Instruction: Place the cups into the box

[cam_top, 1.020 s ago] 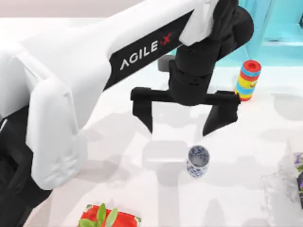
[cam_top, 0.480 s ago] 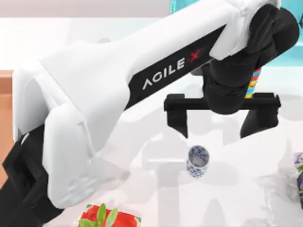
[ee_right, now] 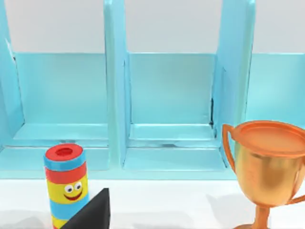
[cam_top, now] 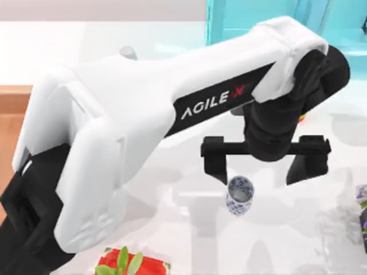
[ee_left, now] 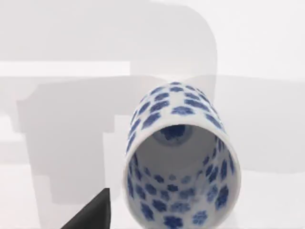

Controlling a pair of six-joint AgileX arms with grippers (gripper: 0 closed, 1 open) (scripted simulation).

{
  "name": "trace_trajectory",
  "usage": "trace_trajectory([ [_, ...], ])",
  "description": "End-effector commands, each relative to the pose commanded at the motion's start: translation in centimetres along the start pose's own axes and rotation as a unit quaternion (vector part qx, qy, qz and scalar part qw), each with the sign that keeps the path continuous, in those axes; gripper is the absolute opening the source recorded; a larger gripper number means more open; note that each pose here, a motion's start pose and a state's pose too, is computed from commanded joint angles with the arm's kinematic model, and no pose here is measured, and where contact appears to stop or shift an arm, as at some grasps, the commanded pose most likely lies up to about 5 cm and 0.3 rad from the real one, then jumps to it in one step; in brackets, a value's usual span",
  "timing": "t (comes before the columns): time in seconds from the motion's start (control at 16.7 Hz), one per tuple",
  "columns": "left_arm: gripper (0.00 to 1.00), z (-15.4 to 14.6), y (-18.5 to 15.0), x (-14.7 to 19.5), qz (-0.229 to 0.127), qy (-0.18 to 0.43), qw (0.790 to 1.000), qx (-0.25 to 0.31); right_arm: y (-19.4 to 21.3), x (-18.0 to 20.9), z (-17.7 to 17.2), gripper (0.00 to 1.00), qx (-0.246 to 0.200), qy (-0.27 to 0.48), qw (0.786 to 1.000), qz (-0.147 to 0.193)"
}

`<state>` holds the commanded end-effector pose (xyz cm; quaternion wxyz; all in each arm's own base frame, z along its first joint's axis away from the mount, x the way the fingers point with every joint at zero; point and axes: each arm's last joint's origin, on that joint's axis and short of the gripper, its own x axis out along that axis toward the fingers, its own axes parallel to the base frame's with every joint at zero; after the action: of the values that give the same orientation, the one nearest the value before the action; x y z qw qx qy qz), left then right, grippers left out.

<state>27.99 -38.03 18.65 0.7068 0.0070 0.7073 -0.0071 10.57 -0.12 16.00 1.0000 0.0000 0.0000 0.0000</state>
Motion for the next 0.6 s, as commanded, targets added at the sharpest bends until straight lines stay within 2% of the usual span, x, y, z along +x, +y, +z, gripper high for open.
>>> trace_trajectory([
  [0.3, 1.0, -0.3, 0.2, 4.4, 0.0, 0.0, 1.0, 0.0, 0.0, 0.0, 0.0, 1.0, 0.0, 0.0, 1.0, 0.0],
  [0.6, 1.0, -0.4, 0.3, 4.8, 0.0, 0.0, 1.0, 0.0, 0.0, 0.0, 0.0, 1.0, 0.0, 0.0, 1.0, 0.0],
])
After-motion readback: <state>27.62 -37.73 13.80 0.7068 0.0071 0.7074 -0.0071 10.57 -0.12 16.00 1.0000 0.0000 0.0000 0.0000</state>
